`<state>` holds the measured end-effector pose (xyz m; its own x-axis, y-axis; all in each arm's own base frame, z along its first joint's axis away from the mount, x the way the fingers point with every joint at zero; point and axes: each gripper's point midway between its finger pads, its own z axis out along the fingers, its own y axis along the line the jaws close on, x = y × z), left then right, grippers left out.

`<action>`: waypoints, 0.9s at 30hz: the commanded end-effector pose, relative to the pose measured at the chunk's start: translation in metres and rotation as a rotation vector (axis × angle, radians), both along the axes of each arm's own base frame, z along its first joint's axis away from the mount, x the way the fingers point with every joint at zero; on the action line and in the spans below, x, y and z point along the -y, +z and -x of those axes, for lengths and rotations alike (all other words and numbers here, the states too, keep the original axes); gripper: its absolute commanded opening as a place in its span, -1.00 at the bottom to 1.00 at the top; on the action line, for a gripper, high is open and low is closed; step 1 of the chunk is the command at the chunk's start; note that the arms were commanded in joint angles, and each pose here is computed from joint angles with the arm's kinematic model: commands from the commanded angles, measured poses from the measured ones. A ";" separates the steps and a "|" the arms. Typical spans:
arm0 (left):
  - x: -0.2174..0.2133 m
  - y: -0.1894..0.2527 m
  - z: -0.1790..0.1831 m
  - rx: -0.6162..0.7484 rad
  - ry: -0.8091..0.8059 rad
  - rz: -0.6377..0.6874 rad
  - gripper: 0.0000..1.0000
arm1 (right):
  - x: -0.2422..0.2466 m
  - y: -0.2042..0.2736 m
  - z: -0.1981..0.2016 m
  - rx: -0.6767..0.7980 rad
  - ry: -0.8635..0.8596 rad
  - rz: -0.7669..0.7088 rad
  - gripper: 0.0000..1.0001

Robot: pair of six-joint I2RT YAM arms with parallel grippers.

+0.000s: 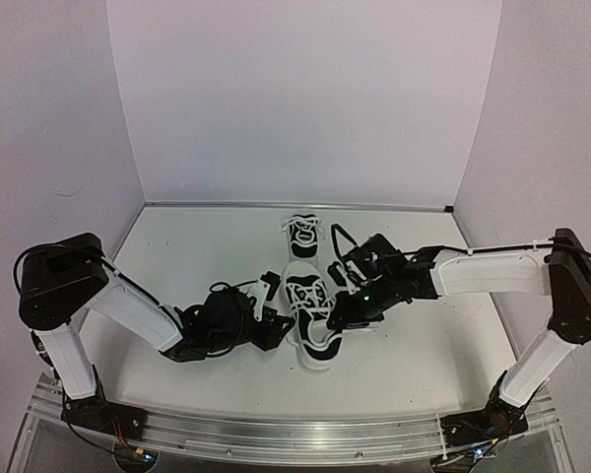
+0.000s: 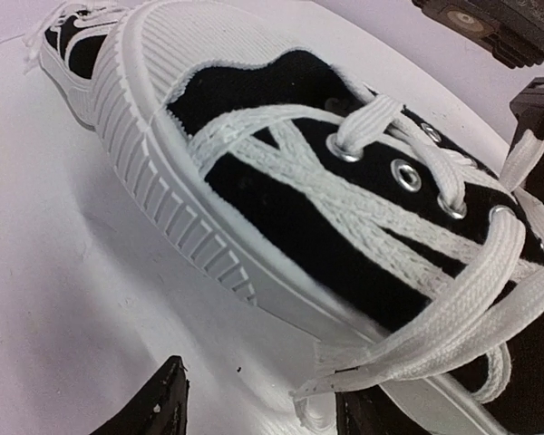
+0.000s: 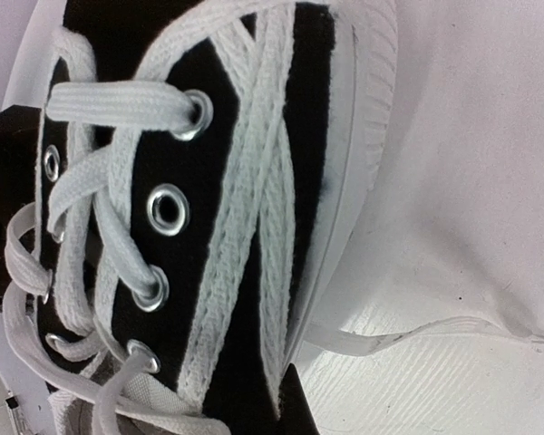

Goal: Tie the shoes

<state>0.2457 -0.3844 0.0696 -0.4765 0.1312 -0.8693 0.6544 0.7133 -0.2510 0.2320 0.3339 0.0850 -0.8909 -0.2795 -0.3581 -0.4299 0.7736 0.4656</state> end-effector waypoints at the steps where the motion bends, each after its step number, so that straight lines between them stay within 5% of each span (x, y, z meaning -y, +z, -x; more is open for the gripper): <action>1: -0.010 0.058 -0.033 0.138 0.192 0.143 -0.04 | -0.041 0.082 0.009 0.084 0.118 -0.260 -1.00; 4: -0.021 0.064 -0.040 0.161 0.259 0.157 -0.38 | -0.039 0.088 0.009 0.093 0.108 -0.269 -1.00; 10: -0.043 0.065 -0.043 0.194 0.328 0.080 -0.73 | -0.027 0.101 0.000 0.151 0.040 -0.255 -1.00; 15: -0.074 0.067 -0.037 0.204 0.373 -0.026 -0.79 | -0.006 0.119 -0.013 0.201 -0.053 -0.257 -1.00; 19: -0.066 0.069 -0.014 0.207 0.189 -0.014 -0.60 | 0.000 0.138 -0.022 0.220 -0.069 -0.288 -1.00; 27: -0.012 0.075 0.019 0.314 -0.159 0.104 0.31 | -0.022 0.173 -0.022 0.180 -0.017 -0.394 -1.00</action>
<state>0.2454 -0.3380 0.1310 -0.2917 0.1060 -0.9506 0.6592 0.7424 -0.1195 0.2489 0.3301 0.1967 -0.8481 -0.1226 -0.5155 -0.4482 0.6849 0.5744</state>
